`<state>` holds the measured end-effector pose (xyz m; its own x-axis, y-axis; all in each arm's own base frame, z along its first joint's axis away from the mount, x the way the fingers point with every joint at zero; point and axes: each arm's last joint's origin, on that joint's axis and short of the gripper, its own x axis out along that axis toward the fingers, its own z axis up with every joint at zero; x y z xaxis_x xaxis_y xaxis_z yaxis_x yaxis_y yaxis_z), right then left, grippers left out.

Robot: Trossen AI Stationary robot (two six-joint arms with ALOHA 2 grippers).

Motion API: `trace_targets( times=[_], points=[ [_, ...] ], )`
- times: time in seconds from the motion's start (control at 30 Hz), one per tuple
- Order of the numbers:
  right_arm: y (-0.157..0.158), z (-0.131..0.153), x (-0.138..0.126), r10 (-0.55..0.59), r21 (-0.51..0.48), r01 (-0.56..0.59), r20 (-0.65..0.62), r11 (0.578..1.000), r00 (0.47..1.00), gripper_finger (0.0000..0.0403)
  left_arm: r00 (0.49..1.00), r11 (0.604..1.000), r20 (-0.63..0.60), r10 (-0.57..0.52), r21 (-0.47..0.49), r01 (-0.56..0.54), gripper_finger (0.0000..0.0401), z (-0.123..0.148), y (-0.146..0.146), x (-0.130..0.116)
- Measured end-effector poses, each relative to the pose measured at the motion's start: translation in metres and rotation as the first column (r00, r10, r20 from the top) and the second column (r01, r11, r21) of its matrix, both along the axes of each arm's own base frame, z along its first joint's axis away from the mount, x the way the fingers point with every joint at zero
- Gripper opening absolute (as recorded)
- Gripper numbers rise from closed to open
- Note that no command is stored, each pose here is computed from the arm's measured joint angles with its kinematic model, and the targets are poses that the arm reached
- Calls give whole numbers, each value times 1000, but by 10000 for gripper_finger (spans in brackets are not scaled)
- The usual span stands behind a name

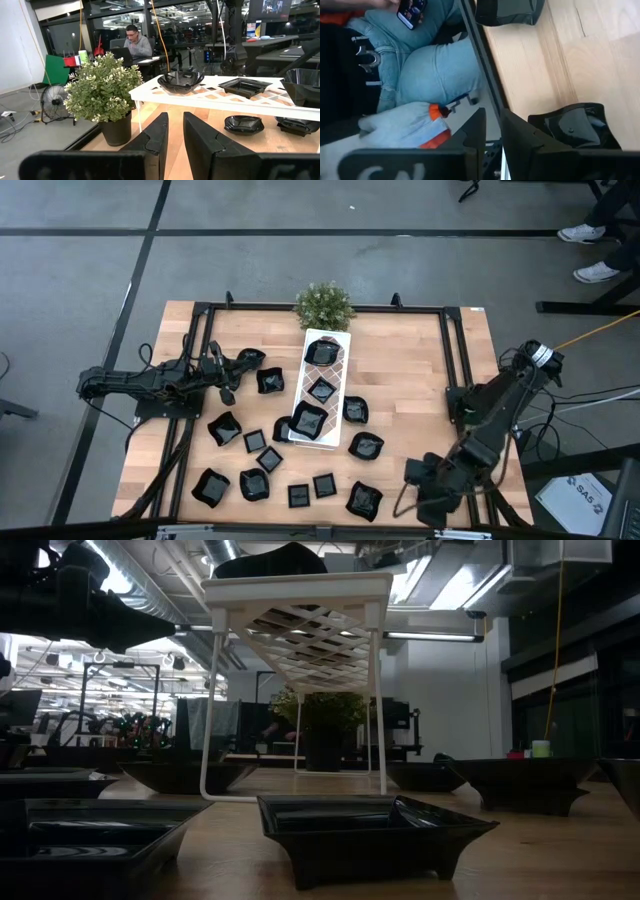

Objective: Pick & Place Mini shaped plates
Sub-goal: Stack the distorted square plate on top of the distorted square plate on the shelf

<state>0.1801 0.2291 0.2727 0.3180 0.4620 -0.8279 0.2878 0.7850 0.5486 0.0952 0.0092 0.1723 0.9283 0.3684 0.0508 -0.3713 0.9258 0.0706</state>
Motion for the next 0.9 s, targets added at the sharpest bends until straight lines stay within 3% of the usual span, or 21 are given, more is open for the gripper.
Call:
trace_targets(
  times=[0.43, 0.67, 0.9],
  points=[
    [25, -7, -35, 43, -140, -19, 170, 990, 984, 58, 1000, 1000, 0, 0, 0, 0, 54, 0, 0, 0],
    [41, -42, -40, 58, -181, -49, 48, 982, 997, 68, 1000, 1000, 0, 0, 0, 0, 54, 0, 0, 0],
    [54, -70, -38, 69, -177, -88, -115, 980, 991, 137, 1000, 1000, 0, 0, 0, 0, 52, 0, 0, 0]
  ],
)
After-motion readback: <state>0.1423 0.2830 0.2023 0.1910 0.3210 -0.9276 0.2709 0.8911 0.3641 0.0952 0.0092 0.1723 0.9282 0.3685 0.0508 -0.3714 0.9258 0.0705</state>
